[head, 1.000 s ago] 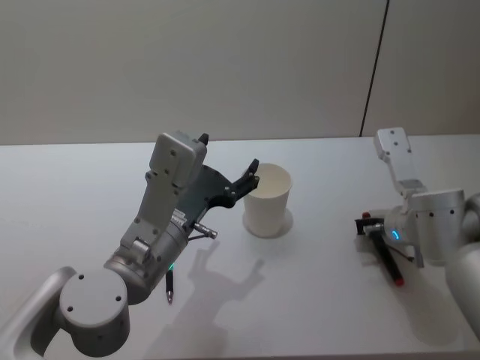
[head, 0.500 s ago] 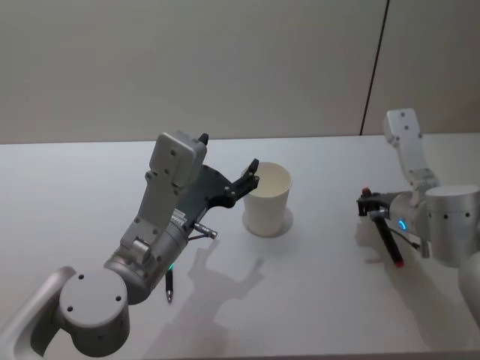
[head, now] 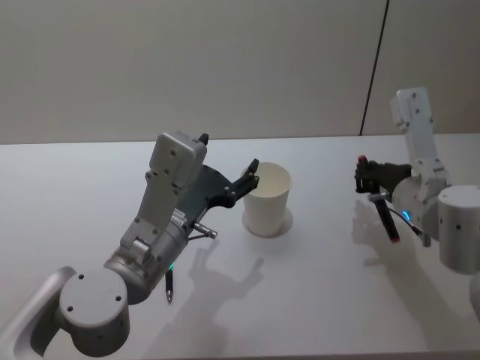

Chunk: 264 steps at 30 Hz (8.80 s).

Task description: Place the pen into the pen holder.

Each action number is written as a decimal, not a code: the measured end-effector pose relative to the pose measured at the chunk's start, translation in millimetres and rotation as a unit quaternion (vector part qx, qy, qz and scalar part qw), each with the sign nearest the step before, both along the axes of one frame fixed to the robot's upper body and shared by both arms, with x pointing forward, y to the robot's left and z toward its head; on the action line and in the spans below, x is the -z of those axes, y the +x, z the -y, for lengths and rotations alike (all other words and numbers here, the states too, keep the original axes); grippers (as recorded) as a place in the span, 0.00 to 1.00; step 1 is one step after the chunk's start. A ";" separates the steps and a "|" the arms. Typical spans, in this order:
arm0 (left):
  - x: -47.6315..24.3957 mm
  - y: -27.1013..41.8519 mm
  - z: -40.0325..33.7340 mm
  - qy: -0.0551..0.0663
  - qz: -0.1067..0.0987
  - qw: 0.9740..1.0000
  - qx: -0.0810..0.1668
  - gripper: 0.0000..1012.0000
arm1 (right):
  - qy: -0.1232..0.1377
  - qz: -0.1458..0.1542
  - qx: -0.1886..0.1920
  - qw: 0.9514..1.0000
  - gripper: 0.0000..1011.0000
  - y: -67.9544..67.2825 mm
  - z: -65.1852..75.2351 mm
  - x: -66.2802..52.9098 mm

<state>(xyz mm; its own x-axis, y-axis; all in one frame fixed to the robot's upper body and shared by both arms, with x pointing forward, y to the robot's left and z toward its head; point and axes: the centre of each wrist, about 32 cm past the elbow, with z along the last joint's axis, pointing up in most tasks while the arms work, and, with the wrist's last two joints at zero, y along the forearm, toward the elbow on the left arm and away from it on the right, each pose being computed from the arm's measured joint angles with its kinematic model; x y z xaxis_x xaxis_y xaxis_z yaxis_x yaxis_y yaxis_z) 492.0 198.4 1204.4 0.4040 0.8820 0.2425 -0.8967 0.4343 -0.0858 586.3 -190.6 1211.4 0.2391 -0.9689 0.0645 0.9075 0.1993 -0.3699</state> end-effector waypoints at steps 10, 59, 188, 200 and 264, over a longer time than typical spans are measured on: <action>0.0 0.0 0.0 0.000 0.000 1.000 0.000 0.99 | 0.017 0.081 -0.028 0.996 0.17 -11.7 -4.6 -2.4; 0.0 0.0 0.0 0.000 0.000 1.000 0.000 0.99 | 0.114 0.309 -0.165 0.930 0.17 32.9 -74.0 38.0; 0.0 0.0 0.0 0.000 0.000 1.000 0.000 0.99 | -0.001 0.212 -0.034 0.977 0.99 -52.4 46.5 23.8; 0.0 0.0 0.0 0.000 0.000 1.000 0.000 0.99 | -0.012 0.201 -0.040 0.979 0.99 -71.3 63.4 28.2; 11.8 -36.5 4.8 -0.029 -0.248 0.956 -0.153 0.99 | -0.017 0.195 -0.049 0.979 0.99 -89.8 75.9 26.8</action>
<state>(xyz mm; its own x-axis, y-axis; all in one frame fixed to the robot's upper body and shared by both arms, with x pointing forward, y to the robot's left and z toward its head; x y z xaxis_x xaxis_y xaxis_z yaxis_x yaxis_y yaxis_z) 455.5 193.6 1192.6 0.1783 0.9834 0.0351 -0.9172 0.1532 0.3679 496.5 -266.5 1184.6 0.2822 -0.9378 0.2021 0.9580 0.2866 -0.0075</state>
